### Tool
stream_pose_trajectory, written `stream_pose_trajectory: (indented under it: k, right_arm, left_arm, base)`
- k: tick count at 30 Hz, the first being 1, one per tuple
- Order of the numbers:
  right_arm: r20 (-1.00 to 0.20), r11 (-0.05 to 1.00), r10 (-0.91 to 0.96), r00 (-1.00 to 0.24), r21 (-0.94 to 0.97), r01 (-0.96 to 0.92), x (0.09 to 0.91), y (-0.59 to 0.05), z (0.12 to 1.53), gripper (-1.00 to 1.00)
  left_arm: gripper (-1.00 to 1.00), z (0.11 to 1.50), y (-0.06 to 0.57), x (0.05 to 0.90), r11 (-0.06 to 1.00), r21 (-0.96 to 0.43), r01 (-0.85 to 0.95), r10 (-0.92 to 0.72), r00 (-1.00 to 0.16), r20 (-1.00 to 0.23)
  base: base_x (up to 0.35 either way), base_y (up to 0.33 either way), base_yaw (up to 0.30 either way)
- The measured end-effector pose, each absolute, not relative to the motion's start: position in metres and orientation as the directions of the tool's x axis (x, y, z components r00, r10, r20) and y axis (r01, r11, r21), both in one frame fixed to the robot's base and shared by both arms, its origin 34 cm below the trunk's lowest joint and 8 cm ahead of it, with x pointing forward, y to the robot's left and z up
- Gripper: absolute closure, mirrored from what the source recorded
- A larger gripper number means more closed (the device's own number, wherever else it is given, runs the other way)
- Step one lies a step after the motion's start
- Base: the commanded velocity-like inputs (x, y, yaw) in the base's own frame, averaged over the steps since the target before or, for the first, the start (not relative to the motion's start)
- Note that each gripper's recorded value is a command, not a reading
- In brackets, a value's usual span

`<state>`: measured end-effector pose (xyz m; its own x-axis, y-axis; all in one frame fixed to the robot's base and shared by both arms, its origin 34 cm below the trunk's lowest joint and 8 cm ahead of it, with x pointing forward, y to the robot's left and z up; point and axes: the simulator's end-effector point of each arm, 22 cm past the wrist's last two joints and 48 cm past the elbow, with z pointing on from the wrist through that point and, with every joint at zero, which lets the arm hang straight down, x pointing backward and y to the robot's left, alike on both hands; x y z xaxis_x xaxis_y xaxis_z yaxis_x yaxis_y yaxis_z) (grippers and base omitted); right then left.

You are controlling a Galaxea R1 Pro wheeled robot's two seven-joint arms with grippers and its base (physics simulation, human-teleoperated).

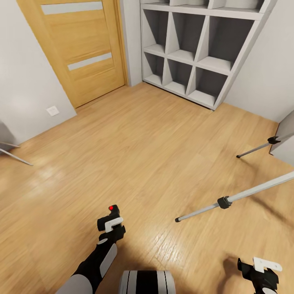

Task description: Attach the digital camera to the camera tripod in the bedroom.

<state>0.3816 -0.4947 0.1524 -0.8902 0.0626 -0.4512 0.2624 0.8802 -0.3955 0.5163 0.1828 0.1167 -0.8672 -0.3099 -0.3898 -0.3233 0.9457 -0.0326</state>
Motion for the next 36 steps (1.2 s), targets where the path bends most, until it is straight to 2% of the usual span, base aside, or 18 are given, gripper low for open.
stream_pose_trajectory:
  k: [8, 36]
  right_arm:
    - [-0.451, 0.880, 0.063, -0.890, -0.396, 0.262, 0.382, -0.495, 0.152, -1.00]
    - [-0.436, 0.880, 0.063, -0.898, -0.400, 0.256, 0.376, -0.495, 0.147, -1.00]
  left_arm:
    - [-1.00, 0.115, 0.184, 0.514, 0.945, -0.031, -0.326, -0.312, -0.869, -0.385]
    - [-1.00, 0.103, 0.185, 0.497, 0.944, -0.008, -0.331, -0.313, -0.884, -0.349]
  base:
    - [0.135, 0.000, 0.000]
    - [0.002, 0.000, 0.000]
